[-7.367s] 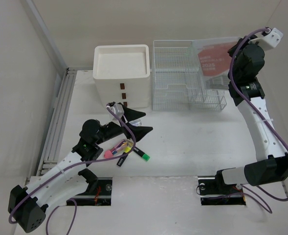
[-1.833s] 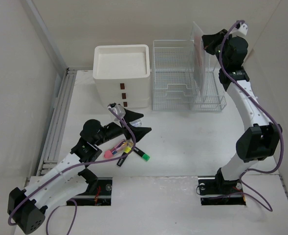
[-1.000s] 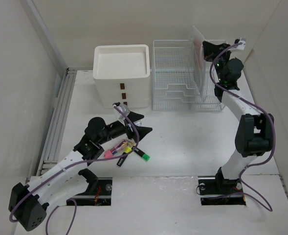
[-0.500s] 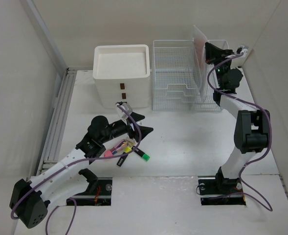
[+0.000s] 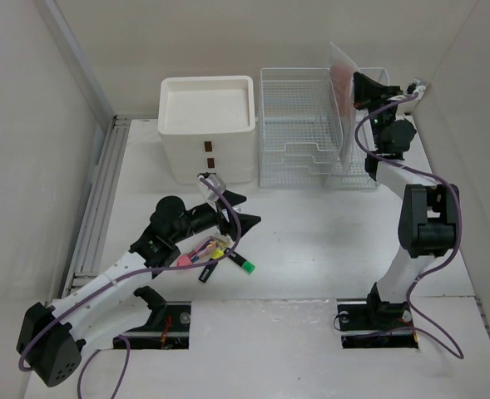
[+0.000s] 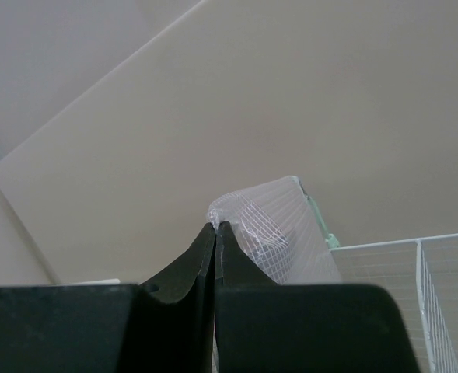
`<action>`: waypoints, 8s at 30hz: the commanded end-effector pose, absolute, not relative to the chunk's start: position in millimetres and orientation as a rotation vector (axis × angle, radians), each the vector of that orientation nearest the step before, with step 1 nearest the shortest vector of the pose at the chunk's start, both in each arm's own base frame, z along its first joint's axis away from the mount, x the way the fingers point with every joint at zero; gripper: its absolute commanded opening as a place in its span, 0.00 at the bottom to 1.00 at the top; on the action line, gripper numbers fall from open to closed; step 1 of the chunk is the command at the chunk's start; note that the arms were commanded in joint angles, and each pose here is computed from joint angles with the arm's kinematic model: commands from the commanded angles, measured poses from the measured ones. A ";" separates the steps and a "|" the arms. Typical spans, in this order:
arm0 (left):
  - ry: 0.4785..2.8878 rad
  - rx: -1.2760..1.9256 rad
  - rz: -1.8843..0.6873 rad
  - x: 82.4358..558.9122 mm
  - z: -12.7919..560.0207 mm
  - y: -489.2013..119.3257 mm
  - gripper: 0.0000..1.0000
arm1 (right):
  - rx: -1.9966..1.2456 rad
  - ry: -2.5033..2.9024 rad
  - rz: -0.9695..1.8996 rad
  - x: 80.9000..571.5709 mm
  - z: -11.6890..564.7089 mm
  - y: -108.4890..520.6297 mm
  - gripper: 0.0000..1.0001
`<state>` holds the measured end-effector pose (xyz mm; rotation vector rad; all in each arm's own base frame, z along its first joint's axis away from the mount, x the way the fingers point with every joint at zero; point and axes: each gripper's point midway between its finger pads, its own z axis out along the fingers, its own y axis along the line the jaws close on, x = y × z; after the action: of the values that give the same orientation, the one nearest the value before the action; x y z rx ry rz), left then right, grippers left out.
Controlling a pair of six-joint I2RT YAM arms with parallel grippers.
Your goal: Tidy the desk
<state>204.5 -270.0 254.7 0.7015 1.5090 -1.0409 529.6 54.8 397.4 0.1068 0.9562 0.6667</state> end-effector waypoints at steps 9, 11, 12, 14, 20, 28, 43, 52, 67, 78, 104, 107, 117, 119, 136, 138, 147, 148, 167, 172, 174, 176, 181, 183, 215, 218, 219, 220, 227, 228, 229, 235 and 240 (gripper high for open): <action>1.415 0.689 -1.053 206.2 287.6 -273.4 0.72 | -0.005 0.713 0.643 501.1 462.9 54.5 0.00; 1.417 0.681 -1.047 207.6 287.7 -272.8 0.72 | -0.001 0.698 0.639 499.3 465.5 53.0 0.00; 1.417 0.681 -1.047 207.6 287.7 -272.8 0.72 | -0.004 0.688 0.639 498.3 469.9 53.0 0.00; 1.426 0.682 -1.047 207.5 285.5 -272.7 0.72 | -0.003 0.691 0.639 501.0 465.7 53.0 0.00; 1.436 0.683 -1.046 208.8 285.0 -273.7 0.72 | -0.023 0.659 0.629 498.7 465.3 57.0 0.00; 1.457 0.675 -1.024 213.5 290.7 -273.1 0.72 | -0.061 0.597 0.599 501.1 466.0 57.5 0.00; 1.501 0.687 -1.014 218.5 276.7 -276.7 0.72 | -0.142 0.600 0.584 512.3 434.0 67.8 0.00; 1.483 0.703 -1.031 220.0 274.4 -282.2 0.72 | -0.139 0.666 0.604 501.8 411.7 60.6 0.08; 1.446 0.711 -1.055 210.0 276.0 -278.9 0.72 | -0.152 0.821 0.569 508.3 420.1 50.0 0.55; 1.434 0.717 -1.062 208.5 275.8 -279.5 0.72 | -0.144 1.082 0.430 549.0 418.1 38.8 0.55; 1.385 0.734 -1.068 200.8 285.3 -276.4 0.72 | -0.198 1.501 0.372 599.2 358.5 47.1 0.41; 1.383 0.734 -1.068 199.2 284.3 -275.1 0.72 | -0.193 1.528 0.362 601.4 351.5 45.1 0.48; 1.352 0.739 -1.074 196.6 291.2 -274.8 0.72 | -0.195 1.528 0.296 587.5 359.9 45.3 0.59; 1.340 0.746 -1.080 193.8 293.9 -274.3 0.72 | -0.196 1.527 0.281 584.2 361.0 43.4 0.59; 1.325 0.742 -1.102 188.6 295.1 -273.0 0.72 | -0.209 1.418 0.270 558.9 382.3 44.9 0.00; 1.316 0.741 -1.102 187.3 297.8 -271.9 0.72 | -0.201 1.388 0.295 555.1 383.3 47.6 0.00; 1.316 0.741 -1.102 187.3 297.8 -271.9 0.72 | -0.151 1.107 0.405 530.2 421.1 55.6 0.00; 1.316 0.741 -1.102 187.3 297.8 -271.9 0.72 | -0.148 1.096 0.413 528.6 420.5 56.0 0.00; 1.335 0.743 -1.102 190.0 294.7 -274.1 0.72 | -0.156 1.003 0.345 526.3 394.8 48.7 0.00; 1.326 0.742 -1.102 188.7 297.4 -273.1 0.73 | -0.175 1.005 0.288 529.4 388.2 44.8 0.00; 1.326 0.742 -1.102 188.7 297.4 -273.1 0.73 | -0.191 1.024 0.286 530.8 383.3 46.5 0.00; 1.326 0.742 -1.102 188.7 297.4 -273.1 0.73 | -0.222 1.043 0.301 534.1 379.3 47.8 0.00; 1.335 0.743 -1.102 190.0 294.7 -274.1 0.73 | -0.251 1.064 0.301 538.0 364.4 47.0 0.00; 1.335 0.743 -1.102 190.0 294.7 -274.1 0.73 | -0.275 1.073 0.295 539.4 358.8 44.8 0.00; 1.299 0.731 -1.096 187.5 305.1 -270.3 0.73 | -0.370 1.196 0.293 521.6 361.3 44.3 1.00; 1.305 0.717 -1.097 188.7 305.4 -269.9 0.73 | -0.320 1.194 0.253 502.8 387.8 33.4 1.00; 1.296 0.716 -1.097 187.3 308.1 -268.8 0.73 | -0.303 1.233 0.256 499.9 384.7 32.0 1.00; 1.301 0.710 -1.106 186.9 308.2 -268.9 0.73 | -0.306 1.219 0.252 489.2 398.3 33.1 1.00; 1.300 0.623 -1.069 193.7 331.8 -258.9 0.78 | -0.281 1.274 0.175 442.2 421.2 13.9 1.00; 1.311 0.565 -1.028 201.7 337.1 -251.9 0.84 | -0.279 1.287 0.178 433.4 423.8 15.1 1.00; 1.350 0.542 -1.005 206.4 333.3 -249.2 0.86 | -0.293 1.300 0.195 423.9 430.5 19.6 1.00; 1.296 0.270 -0.902 225.8 388.9 -212.1 0.99 | -0.650 1.452 0.599 345.6 404.2 93.9 0.80; 1.310 0.149 -0.880 228.4 408.0 -193.8 0.99 | -0.686 1.629 0.784 324.5 355.8 119.4 0.11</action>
<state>227.4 -213.8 378.9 0.2716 1.3546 -0.9040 352.6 93.0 396.6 -0.6138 1.4792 0.5695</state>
